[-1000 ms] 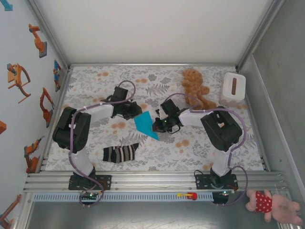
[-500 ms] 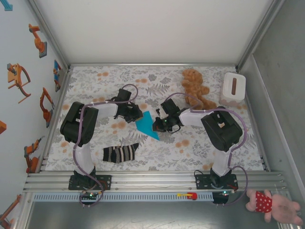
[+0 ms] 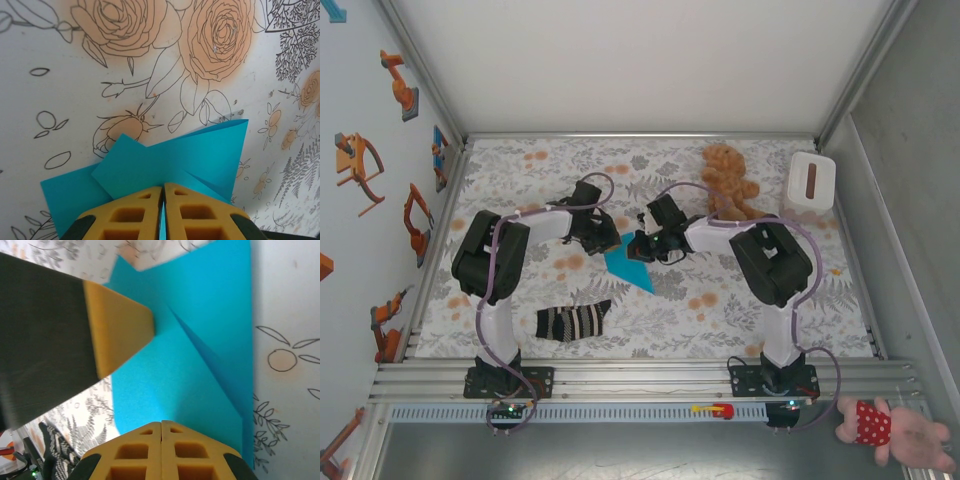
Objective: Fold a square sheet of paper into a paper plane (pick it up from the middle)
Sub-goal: Fourth fold the wing at the center of the table.
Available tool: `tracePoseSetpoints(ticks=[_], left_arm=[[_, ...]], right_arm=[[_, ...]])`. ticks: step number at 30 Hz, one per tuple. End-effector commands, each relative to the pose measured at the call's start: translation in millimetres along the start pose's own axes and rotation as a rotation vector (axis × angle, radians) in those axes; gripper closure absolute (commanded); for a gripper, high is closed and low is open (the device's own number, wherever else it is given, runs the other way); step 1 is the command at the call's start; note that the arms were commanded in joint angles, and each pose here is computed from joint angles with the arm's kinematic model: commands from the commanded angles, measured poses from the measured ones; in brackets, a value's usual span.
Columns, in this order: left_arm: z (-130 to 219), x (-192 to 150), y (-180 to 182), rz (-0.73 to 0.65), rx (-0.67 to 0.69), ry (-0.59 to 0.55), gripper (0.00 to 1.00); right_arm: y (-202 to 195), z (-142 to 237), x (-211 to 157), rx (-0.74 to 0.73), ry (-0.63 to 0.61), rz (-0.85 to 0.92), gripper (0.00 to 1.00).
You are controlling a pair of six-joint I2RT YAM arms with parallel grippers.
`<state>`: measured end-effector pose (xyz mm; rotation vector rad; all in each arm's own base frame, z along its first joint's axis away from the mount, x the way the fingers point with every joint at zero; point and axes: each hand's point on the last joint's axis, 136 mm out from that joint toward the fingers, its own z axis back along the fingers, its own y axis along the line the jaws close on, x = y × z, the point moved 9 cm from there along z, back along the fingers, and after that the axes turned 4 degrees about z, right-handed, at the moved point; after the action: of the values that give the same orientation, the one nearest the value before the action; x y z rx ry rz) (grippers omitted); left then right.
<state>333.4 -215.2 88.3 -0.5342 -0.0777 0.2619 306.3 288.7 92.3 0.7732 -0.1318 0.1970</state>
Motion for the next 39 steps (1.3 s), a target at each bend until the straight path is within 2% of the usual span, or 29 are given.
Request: tracePoseSetpoints(ticks=[1, 9, 16, 21, 31, 36, 39], left_arm=[[-20, -12, 39, 0.045, 0.228, 0.048, 0.89], [-24, -14, 43, 0.048, 0.268, 0.058, 0.89], [-25, -14, 46, 0.053, 0.295, 0.059, 0.89], [-27, -15, 50, 0.058, 0.319, 0.060, 0.89], [-28, -14, 50, 0.054, 0.329, 0.065, 0.89], [-24, -12, 44, 0.046, 0.305, 0.060, 0.89], [-18, -8, 32, 0.027, 0.254, 0.049, 0.88]], right_arm=[[7, -5, 1, 0.025, 0.018, -0.006, 1.00], [4, -9, -1, 0.042, 0.028, -0.015, 1.00], [-8, -13, -9, -0.012, 0.063, -0.038, 1.00], [-19, -10, -29, -0.031, 0.105, -0.051, 1.00], [-33, 24, -88, -0.038, 0.154, -0.051, 1.00], [-42, 40, -110, -0.101, 0.168, -0.039, 1.00], [-37, 48, -110, -0.093, 0.137, -0.004, 1.00]])
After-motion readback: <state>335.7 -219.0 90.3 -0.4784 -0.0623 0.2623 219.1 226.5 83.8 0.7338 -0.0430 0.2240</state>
